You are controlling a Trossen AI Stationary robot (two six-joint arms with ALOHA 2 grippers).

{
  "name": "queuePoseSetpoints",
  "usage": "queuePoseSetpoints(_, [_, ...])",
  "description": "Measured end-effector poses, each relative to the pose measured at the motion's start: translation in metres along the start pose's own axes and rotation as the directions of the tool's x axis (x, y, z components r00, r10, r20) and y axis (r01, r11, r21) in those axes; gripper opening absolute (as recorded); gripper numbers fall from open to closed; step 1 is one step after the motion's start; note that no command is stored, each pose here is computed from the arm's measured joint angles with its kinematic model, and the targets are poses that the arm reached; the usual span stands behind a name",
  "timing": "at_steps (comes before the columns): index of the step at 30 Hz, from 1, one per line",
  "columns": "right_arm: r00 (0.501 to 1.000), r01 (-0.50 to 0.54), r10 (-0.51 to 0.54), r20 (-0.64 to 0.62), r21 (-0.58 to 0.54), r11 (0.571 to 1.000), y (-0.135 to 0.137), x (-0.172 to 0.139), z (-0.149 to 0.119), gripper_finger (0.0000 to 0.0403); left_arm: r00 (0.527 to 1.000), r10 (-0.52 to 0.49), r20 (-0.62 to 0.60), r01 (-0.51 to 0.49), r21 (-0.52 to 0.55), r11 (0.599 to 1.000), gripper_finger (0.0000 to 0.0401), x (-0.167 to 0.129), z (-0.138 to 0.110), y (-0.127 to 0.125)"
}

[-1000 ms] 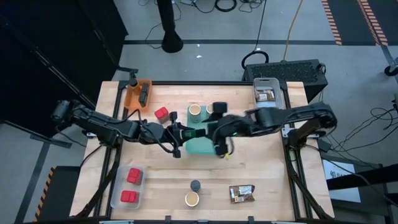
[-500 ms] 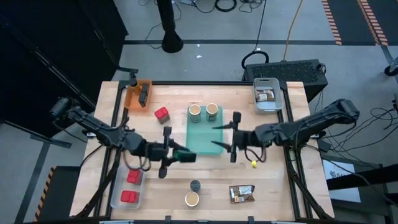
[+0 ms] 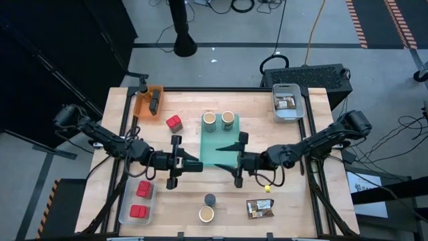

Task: Sort spices by type
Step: Put the black seasoning can into the orange bin

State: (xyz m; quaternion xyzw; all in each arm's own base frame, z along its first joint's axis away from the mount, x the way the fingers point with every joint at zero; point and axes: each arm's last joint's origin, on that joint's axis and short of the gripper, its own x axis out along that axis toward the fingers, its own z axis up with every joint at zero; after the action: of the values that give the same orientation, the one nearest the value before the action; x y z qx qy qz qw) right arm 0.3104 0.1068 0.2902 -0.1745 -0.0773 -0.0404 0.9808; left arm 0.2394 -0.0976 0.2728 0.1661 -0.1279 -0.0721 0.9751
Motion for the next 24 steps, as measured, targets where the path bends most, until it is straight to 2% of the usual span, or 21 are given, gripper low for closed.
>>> queuePoseSetpoints(3, [1.0,0.011,-0.011,0.022,0.006,1.0,0.001,0.013,0.005,0.0224,1.0,0.005,0.019,-0.005,0.022,1.0,0.0131,0.0,0.002,0.0])
queuePoseSetpoints(9, [0.993,-0.083,0.079,0.086,0.043,0.996,0.004,0.042,0.008,0.0224,1.0,0.029,0.005,-0.029,0.044,0.999,0.0131,0.001,-0.001,0.006])
queuePoseSetpoints(17, [0.994,-0.071,0.07,0.088,0.018,0.997,0.003,0.057,0.006,0.022,1.0,0.028,-0.001,-0.028,0.045,0.999,0.0132,0.001,-0.002,0.006])
queuePoseSetpoints(20, [0.994,-0.063,0.062,0.088,0.017,0.998,-0.001,0.058,0.005,0.0198,0.999,0.035,-0.005,-0.035,0.045,0.998,0.0135,0.001,-0.002,0.007])
queuePoseSetpoints(24, [0.993,-0.081,0.081,0.091,0.001,0.997,-0.003,0.059,0.004,0.0139,0.998,0.053,-0.018,-0.052,0.046,0.998,0.0137,0.001,-0.002,0.007])
